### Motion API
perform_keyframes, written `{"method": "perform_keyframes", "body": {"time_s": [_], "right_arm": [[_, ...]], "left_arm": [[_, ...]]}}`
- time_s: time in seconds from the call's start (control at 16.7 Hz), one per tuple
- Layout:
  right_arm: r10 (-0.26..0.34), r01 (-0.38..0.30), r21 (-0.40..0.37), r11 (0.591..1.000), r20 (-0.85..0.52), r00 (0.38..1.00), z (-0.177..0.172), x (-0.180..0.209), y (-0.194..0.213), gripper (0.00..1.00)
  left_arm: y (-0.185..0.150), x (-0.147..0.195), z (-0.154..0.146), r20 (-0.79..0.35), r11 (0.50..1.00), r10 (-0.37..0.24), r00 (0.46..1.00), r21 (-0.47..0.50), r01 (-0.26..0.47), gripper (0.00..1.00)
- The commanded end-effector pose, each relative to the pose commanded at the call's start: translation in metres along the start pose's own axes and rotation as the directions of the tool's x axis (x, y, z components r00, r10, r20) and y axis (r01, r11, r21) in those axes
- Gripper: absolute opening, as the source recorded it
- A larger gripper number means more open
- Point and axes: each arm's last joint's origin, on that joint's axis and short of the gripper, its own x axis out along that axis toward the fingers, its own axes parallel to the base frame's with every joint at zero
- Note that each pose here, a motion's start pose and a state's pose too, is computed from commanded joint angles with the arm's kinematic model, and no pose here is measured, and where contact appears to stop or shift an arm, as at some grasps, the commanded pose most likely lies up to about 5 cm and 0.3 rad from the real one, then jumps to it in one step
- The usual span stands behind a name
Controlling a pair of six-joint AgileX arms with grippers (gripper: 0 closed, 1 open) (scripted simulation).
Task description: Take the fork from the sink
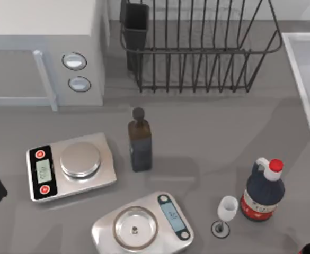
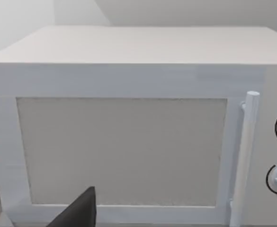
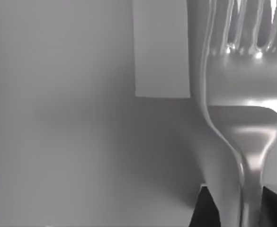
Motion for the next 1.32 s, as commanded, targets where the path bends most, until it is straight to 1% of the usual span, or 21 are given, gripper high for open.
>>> {"method": "perform_keyframes", "body": {"time_s": [0.36, 0.42, 0.54, 0.66, 0.96, 1.08, 1.2, 1.32], "right_arm": [[0.0, 0.0, 0.0, 1.0, 0.0, 1.0, 0.0, 0.0, 0.0, 0.0], [0.0, 0.0, 0.005, 1.0, 0.046, 0.999, 0.005, -0.023, 0.001, 0.0], [-0.001, 0.0, 0.005, 1.0, 0.049, 0.999, 0.007, -0.028, 0.0, 0.0], [-0.002, 0.001, 0.005, 1.0, 0.054, 0.999, 0.011, -0.046, -0.001, 0.0], [0.005, -0.005, 0.005, 1.0, 0.023, 1.0, 0.011, -0.126, -0.001, 0.0], [0.003, -0.003, 0.005, 1.0, 0.033, 0.999, 0.008, -0.155, 0.0, 0.0], [0.0, 0.0, 0.005, 1.0, 0.045, 0.999, 0.005, -0.172, 0.001, 0.0], [0.0, 0.0, 0.005, 1.0, 0.046, 0.999, 0.005, -0.173, 0.001, 0.0]], "left_arm": [[0.0, 0.0, 0.0, 0.0, 1.0, 0.0, 1.0, 0.0, 0.0, 1.0], [0.0, 0.0, 0.0, 0.0, 1.0, 0.0, 1.0, 0.0, 0.0, 1.0], [0.0, 0.0, 0.0, 0.0, 1.0, 0.0, 1.0, 0.0, 0.0, 1.0], [0.0, 0.0, 0.0, 0.0, 1.0, 0.0, 1.0, 0.0, 0.0, 1.0], [0.0, 0.0, 0.0, 0.0, 1.0, 0.0, 1.0, 0.0, 0.0, 1.0], [0.0, 0.0, 0.0, 0.0, 1.0, 0.0, 1.0, 0.0, 0.0, 1.0], [0.0, 0.0, 0.0, 0.0, 1.0, 0.0, 1.0, 0.0, 0.0, 1.0], [0.0, 0.0, 0.0, 0.0, 1.0, 0.0, 1.0, 0.0, 0.0, 1.0]]}}
